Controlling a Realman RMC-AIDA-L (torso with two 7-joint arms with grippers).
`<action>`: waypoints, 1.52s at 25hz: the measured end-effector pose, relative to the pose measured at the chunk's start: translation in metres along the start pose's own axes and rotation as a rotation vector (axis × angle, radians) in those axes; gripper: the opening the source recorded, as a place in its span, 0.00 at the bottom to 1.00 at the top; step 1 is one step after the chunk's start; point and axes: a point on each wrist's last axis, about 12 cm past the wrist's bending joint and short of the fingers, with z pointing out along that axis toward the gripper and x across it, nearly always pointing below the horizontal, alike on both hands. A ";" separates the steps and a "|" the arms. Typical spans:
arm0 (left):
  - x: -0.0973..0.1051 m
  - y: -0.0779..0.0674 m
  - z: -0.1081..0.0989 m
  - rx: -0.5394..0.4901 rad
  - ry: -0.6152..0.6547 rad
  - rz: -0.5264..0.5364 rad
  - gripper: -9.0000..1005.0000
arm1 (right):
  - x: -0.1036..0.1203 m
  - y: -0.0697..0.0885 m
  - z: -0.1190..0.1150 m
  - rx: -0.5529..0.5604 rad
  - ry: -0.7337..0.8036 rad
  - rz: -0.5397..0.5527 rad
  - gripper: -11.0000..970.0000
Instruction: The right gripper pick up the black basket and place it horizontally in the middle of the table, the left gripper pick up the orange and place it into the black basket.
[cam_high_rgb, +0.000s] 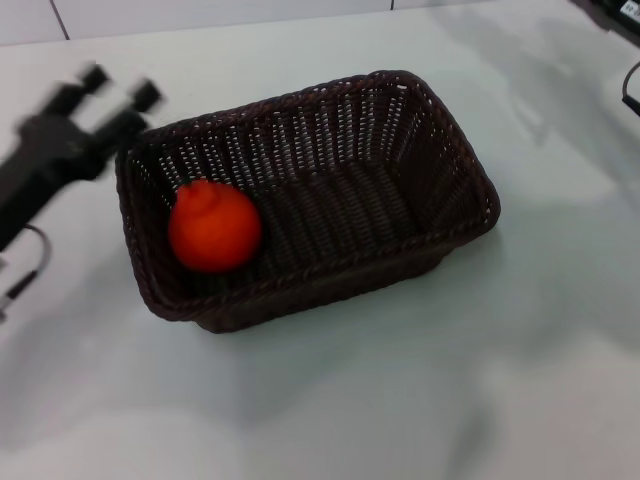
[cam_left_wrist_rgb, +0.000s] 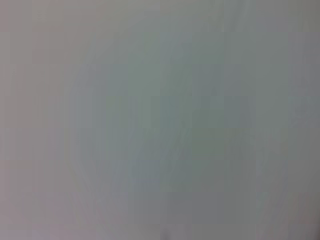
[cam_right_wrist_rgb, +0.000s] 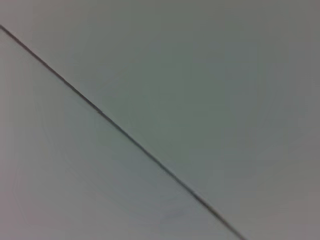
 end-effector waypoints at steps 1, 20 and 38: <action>0.000 0.000 0.000 0.000 0.000 0.000 0.84 | 0.000 -0.001 0.002 -0.008 0.028 -0.028 0.69; -0.012 -0.004 -0.084 -0.412 -0.487 0.256 0.88 | 0.005 -0.019 0.022 -0.112 0.379 -0.690 0.68; -0.014 -0.004 -0.086 -0.429 -0.527 0.257 0.88 | 0.006 -0.019 0.022 -0.144 0.408 -0.757 0.68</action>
